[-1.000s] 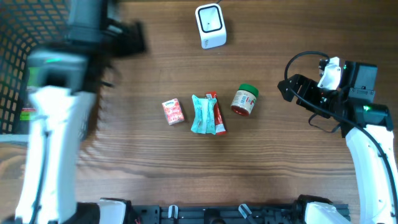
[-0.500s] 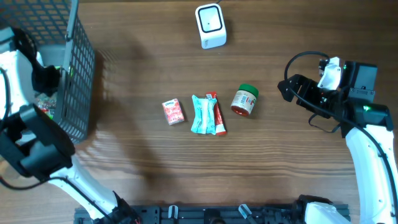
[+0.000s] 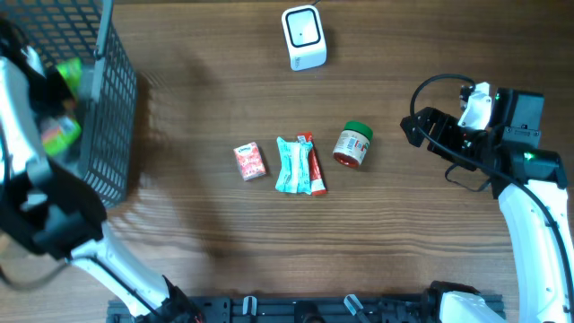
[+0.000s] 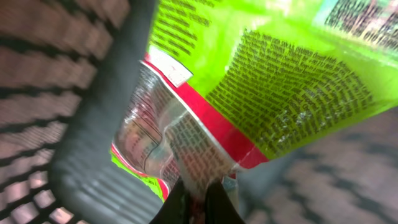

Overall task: Scan the item barcode
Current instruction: 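Grasp the Haribo gummy bag in the basket with the left gripper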

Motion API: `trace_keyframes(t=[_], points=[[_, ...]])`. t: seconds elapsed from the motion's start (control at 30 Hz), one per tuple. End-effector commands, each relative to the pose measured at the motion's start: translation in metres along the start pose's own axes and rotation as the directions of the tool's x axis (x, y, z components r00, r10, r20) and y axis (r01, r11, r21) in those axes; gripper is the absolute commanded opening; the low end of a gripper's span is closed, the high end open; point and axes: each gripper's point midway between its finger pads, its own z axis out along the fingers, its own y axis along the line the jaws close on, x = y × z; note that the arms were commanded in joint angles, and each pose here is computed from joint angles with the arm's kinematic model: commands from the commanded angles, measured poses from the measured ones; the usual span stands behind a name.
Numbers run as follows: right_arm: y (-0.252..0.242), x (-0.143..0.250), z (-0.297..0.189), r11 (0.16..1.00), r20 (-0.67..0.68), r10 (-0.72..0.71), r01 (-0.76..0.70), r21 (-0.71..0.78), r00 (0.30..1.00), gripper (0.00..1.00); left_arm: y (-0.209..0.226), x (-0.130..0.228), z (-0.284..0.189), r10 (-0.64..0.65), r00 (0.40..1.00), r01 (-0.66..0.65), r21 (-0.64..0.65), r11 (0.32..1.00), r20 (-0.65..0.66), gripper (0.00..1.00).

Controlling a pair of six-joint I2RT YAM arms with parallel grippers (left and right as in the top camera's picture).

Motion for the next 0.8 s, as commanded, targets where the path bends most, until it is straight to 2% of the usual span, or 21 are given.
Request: trace_keyframes(t=[0.0, 0.07, 0.1, 0.17, 0.27, 0.3, 0.33, 0.37, 0.4, 0.43, 0.47, 0.53, 0.6, 0.67, 0.7, 0.77], points=[[0.001, -0.006, -0.002, 1.000, 0.012, 0.002, -0.002, 0.001, 1.000, 1.00, -0.011, -0.018, -0.223, -0.134, 0.858, 0.041, 0.194, 0.980, 0.495, 0.04], [0.001, -0.006, -0.002, 1.000, 0.012, 0.002, -0.002, 0.001, 1.000, 1.00, -0.016, 0.013, -0.294, -0.203, 0.777, 0.037, 0.279, 0.960, 0.596, 0.08], [0.001, -0.006, -0.002, 1.000, 0.012, 0.002, -0.002, 0.001, 1.000, 1.00, -0.037, 0.042, -0.324, -0.200, 0.765, -0.042, 0.357, 0.933, 0.612, 0.06], [0.001, -0.006, -0.002, 1.000, 0.012, 0.002, -0.002, 0.001, 1.000, 1.00, -0.071, 0.085, -0.342, -0.136, 0.802, -0.167, 0.437, 0.884, 0.582, 0.04], [0.001, -0.006, -0.002, 1.000, 0.012, 0.002, -0.002, 0.001, 1.000, 1.00, -0.121, 0.143, -0.324, 0.062, 0.888, -0.298, 0.469, 0.831, 0.455, 0.06], [0.001, -0.006, -0.002, 1.000, 0.012, 0.002, -0.002, 0.001, 1.000, 1.00, -0.119, 0.141, -0.315, 0.091, 0.883, -0.299, 0.402, 0.866, 0.461, 0.07], [0.001, -0.006, -0.002, 1.000, 0.012, 0.002, -0.002, 0.001, 1.000, 0.99, -0.098, 0.128, -0.307, 0.036, 0.878, -0.195, 0.288, 0.938, 0.477, 0.14], [0.001, -0.006, -0.002, 1.000, 0.012, 0.002, -0.002, 0.001, 1.000, 1.00, -0.076, 0.114, -0.305, -0.036, 0.860, -0.078, 0.200, 0.977, 0.509, 0.17], [0.001, -0.006, -0.002, 1.000, 0.012, 0.002, -0.002, 0.001, 1.000, 1.00, -0.064, 0.103, -0.307, -0.068, 0.838, -0.025, 0.163, 0.986, 0.541, 0.31], [0.001, -0.006, -0.002, 1.000, 0.012, 0.002, -0.002, 0.001, 1.000, 1.00, -0.058, 0.093, -0.310, -0.101, 0.819, 0.010, 0.162, 0.987, 0.565, 0.59], [0.001, -0.006, -0.002, 1.000, 0.012, 0.002, -0.002, 0.001, 1.000, 1.00, -0.052, 0.083, -0.311, -0.129, 0.804, 0.040, 0.163, 0.986, 0.581, 0.77], [0.001, -0.006, -0.002, 1.000, 0.012, 0.002, -0.002, 0.001, 1.000, 1.00, -0.032, 0.060, -0.301, -0.187, 0.786, 0.127, 0.141, 0.982, 0.590, 0.83], [0.001, -0.006, -0.002, 1.000, 0.012, 0.002, -0.002, 0.001, 1.000, 1.00, -0.012, 0.042, -0.276, -0.222, 0.803, 0.204, 0.094, 0.974, 0.554, 0.92], [0.001, -0.006, -0.002, 1.000, 0.012, 0.002, -0.002, 0.001, 1.000, 1.00, 0.011, 0.017, -0.215, -0.268, 0.861, 0.283, 0.029, 0.959, 0.433, 1.00], [0.001, -0.006, -0.002, 1.000, 0.012, 0.002, -0.002, 0.001, 1.000, 1.00, 0.018, 0.008, -0.174, -0.277, 0.899, 0.292, 0.007, 0.956, 0.339, 1.00], [0.001, -0.006, -0.002, 1.000, 0.012, 0.002, -0.002, 0.001, 1.000, 1.00, 0.025, 0.004, -0.110, -0.230, 0.957, 0.241, -0.044, 0.970, 0.175, 1.00]])
